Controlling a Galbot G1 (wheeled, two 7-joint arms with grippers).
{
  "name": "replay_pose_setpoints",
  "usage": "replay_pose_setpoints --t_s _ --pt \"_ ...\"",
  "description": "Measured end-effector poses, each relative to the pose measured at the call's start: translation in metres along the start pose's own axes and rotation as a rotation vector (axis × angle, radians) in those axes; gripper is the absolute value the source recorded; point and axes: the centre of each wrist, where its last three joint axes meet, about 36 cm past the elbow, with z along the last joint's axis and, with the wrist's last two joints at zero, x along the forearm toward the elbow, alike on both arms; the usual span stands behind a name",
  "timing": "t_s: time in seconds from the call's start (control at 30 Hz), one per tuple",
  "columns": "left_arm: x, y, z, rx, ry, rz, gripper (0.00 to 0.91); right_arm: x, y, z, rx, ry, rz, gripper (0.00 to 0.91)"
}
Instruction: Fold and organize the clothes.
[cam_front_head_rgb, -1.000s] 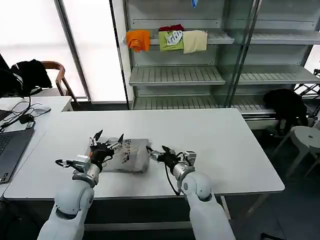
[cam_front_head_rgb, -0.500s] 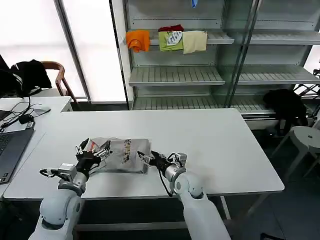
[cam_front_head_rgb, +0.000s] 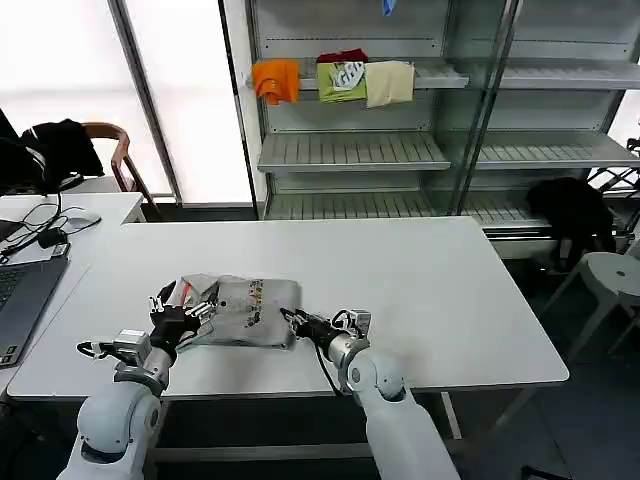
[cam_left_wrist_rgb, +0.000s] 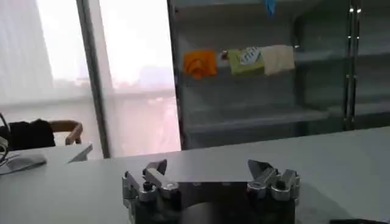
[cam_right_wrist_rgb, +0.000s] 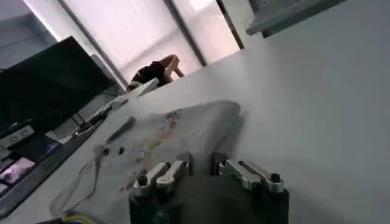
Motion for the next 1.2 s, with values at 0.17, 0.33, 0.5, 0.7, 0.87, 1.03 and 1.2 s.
replay_pose_setpoints --t_s 0.17,0.33,0.5,0.7,0.87,1.03,1.2 --pt "-0.001 0.0 0.002 0.005 0.004 -0.002 0.907 0.005 0.0 -0.009 0.005 -0.029 0.011 0.0" --pt "-0.001 0.0 0.005 0.009 0.009 -0.002 0.907 0.012 0.002 -0.023 0.01 -0.07 0.016 0.0" --pt "-0.002 -0.001 0.007 0.016 0.014 -0.002 0.907 0.023 0.006 -0.039 0.012 -0.12 0.021 0.0" --pt "-0.005 -0.004 0.008 0.027 0.016 0.002 0.907 0.041 0.009 -0.048 0.013 -0.174 0.03 0.0" --pt "-0.006 -0.008 0.01 0.036 0.022 0.01 0.907 0.058 0.006 -0.048 0.006 -0.207 0.048 0.0" --pt "-0.009 -0.012 0.01 0.047 0.027 0.016 0.907 0.089 -0.021 -0.045 0.058 -0.196 0.124 0.0" --pt "-0.01 -0.016 0.01 0.06 0.03 0.022 0.907 0.116 -0.048 -0.051 0.137 -0.175 0.207 0.0"
